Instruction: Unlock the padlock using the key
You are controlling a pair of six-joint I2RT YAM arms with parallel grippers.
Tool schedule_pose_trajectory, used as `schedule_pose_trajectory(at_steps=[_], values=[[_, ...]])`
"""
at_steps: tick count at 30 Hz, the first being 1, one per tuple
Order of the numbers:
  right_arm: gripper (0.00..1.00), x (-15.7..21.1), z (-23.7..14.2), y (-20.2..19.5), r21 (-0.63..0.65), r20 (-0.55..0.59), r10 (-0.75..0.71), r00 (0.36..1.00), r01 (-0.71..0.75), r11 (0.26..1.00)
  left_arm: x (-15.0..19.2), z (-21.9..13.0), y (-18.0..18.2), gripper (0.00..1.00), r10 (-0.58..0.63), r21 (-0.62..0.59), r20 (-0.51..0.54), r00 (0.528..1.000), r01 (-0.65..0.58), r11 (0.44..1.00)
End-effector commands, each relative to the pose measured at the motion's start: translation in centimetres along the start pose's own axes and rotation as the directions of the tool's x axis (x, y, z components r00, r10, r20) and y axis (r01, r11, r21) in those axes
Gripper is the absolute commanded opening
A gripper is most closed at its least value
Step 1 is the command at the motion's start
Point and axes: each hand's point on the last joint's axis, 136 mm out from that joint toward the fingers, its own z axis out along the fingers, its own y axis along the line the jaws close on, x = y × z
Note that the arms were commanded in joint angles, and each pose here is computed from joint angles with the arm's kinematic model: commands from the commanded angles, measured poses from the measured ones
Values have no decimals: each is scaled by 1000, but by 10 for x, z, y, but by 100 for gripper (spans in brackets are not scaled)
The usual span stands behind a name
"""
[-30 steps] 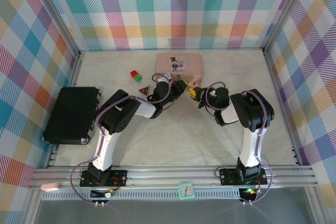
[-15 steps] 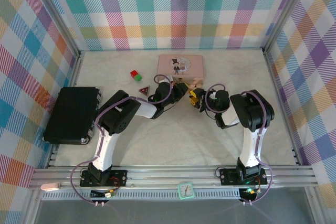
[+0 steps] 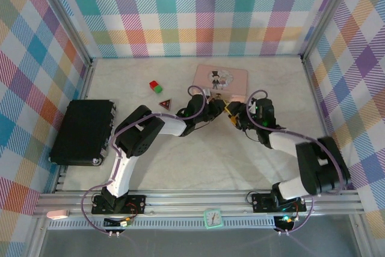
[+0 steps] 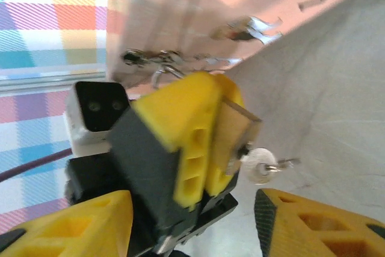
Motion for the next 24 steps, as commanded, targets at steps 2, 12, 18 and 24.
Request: schedule_pose_trajectory(at_steps=[2, 12, 18, 24], values=[[60, -4, -34, -27, 261, -6, -241, 970, 234, 937, 7, 1, 4, 0, 30, -15, -31, 999, -31, 999], [65, -9, -66, -29, 388, -37, -401, 915, 383, 839, 19, -3, 21, 5, 81, -99, -60, 995, -86, 991], [65, -9, -68, -21, 390, -90, -464, 881, 460, 798, 15, -18, 18, 44, 94, -126, -55, 994, -101, 987], [66, 4, -56, -11, 373, -179, -547, 818, 571, 731, -10, -57, 16, 57, 102, -157, 10, 995, -99, 983]])
